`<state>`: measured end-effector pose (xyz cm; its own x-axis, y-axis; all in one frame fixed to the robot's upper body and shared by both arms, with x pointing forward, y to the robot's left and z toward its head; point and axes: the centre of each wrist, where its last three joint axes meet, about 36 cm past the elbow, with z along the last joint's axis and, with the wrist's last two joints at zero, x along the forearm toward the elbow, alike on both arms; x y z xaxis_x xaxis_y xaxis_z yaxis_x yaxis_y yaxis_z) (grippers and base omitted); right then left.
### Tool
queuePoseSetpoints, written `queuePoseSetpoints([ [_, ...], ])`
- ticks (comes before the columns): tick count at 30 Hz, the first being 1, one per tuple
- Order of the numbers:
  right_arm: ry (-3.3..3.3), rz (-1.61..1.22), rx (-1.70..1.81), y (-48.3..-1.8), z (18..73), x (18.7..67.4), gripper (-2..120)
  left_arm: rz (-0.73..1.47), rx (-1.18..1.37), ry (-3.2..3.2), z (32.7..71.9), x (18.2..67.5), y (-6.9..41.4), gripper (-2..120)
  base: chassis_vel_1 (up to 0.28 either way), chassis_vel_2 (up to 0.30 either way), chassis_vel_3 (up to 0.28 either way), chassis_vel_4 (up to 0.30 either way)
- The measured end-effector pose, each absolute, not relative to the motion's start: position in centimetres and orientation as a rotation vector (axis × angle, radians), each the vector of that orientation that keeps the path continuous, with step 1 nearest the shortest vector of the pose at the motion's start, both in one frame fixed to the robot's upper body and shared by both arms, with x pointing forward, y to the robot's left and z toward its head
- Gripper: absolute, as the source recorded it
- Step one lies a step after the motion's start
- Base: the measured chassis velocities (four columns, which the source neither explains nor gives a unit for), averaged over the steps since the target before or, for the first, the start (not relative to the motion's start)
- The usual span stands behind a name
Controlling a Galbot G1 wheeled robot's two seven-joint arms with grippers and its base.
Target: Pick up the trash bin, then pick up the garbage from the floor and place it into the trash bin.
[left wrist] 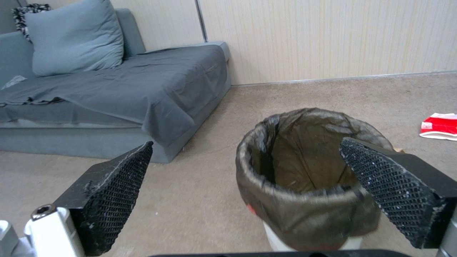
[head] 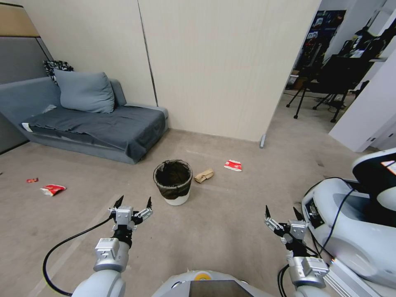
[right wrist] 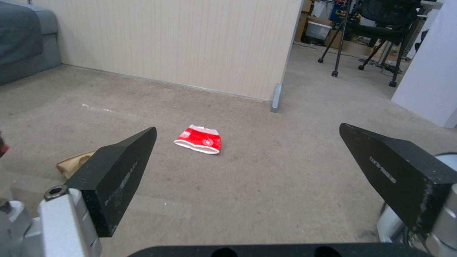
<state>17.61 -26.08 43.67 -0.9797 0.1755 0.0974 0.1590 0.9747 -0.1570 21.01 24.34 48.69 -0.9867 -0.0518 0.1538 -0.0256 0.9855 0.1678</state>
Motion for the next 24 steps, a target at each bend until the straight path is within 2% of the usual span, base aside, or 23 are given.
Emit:
queuePoseSetpoints([
  [24,-3.018,0.231,-0.258,-26.12,43.50,17.74,100,-0.243,0.075,-2.980,48.75,21.17,24.47,100,-0.169,0.164,0.169,-0.165],
])
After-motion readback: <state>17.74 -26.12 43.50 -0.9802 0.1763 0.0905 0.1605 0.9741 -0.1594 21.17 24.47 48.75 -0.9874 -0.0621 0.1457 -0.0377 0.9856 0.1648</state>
